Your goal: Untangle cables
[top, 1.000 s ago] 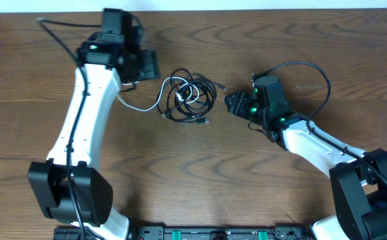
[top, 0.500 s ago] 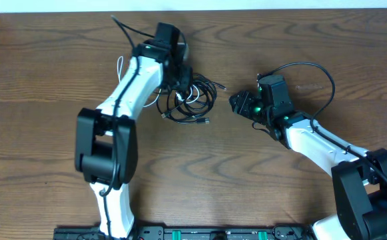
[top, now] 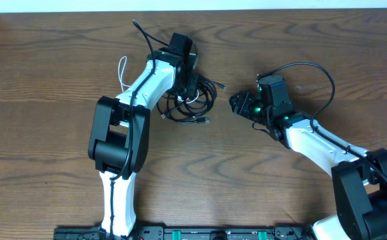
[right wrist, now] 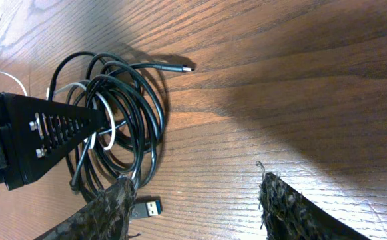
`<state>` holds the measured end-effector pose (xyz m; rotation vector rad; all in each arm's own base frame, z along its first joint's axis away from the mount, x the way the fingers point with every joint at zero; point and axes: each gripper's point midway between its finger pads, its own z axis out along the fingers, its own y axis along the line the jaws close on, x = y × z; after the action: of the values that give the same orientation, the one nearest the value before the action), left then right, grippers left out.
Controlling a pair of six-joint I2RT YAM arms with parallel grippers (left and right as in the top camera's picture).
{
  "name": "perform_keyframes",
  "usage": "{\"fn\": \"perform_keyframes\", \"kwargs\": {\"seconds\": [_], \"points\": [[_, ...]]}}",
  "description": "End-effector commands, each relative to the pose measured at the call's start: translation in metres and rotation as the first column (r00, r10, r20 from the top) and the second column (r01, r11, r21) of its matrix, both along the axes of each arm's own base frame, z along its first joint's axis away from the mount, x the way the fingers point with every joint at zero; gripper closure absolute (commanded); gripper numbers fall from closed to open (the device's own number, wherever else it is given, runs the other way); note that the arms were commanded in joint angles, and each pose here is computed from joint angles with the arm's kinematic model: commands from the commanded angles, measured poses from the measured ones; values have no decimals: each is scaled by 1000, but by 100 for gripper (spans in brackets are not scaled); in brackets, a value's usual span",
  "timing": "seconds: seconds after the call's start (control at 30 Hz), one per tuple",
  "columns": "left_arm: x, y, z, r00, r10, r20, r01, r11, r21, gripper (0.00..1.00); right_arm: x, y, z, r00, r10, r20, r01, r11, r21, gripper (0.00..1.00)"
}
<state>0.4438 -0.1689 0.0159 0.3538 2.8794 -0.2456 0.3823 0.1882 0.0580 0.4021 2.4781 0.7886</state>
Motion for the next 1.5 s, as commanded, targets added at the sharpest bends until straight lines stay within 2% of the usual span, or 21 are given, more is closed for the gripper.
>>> {"fn": "perform_keyframes", "kwargs": {"seconds": [0.0, 0.23, 0.27, 0.43, 0.63, 0.8, 1.13, 1.47], "points": [[-5, 10, -21, 999, 7, -36, -6, 999, 46, 64, 3, -1, 2, 1000, 3, 11, -3, 1000, -4, 41], [-16, 12, -32, 996, 7, -86, -1, 998, 62, 82, 3, 0, 3, 1000, 7, 10, -7, 1000, -2, 40], [-16, 12, -30, 997, 6, -80, -2, 998, 60, 92, 2, 1, 3, 1000, 10, 10, -10, 1000, 2, 40], [-9, 8, 11, 998, 48, -38, -47, 999, 26, 93, 3, 8, 8, 997, 59, 40, -59, 998, 16, 40], [-17, -17, 108, 999, 30, 36, -24, 985, -169, 93, 7, 36, 39, 964, 198, 178, -220, 969, 111, 41], [-28, -18, 150, 995, 67, 73, -49, 973, -227, 93, 5, 41, 43, 957, 222, 188, -249, 959, 135, 41], [-44, -15, 156, 997, 77, 26, -69, 970, -234, 93, 4, 61, 74, 903, 297, 310, -369, 906, 205, 43], [-48, -22, 158, 997, 82, -6, -81, 957, -278, 93, 2, 63, 75, 899, 307, 313, -381, 900, 211, 43]]}}
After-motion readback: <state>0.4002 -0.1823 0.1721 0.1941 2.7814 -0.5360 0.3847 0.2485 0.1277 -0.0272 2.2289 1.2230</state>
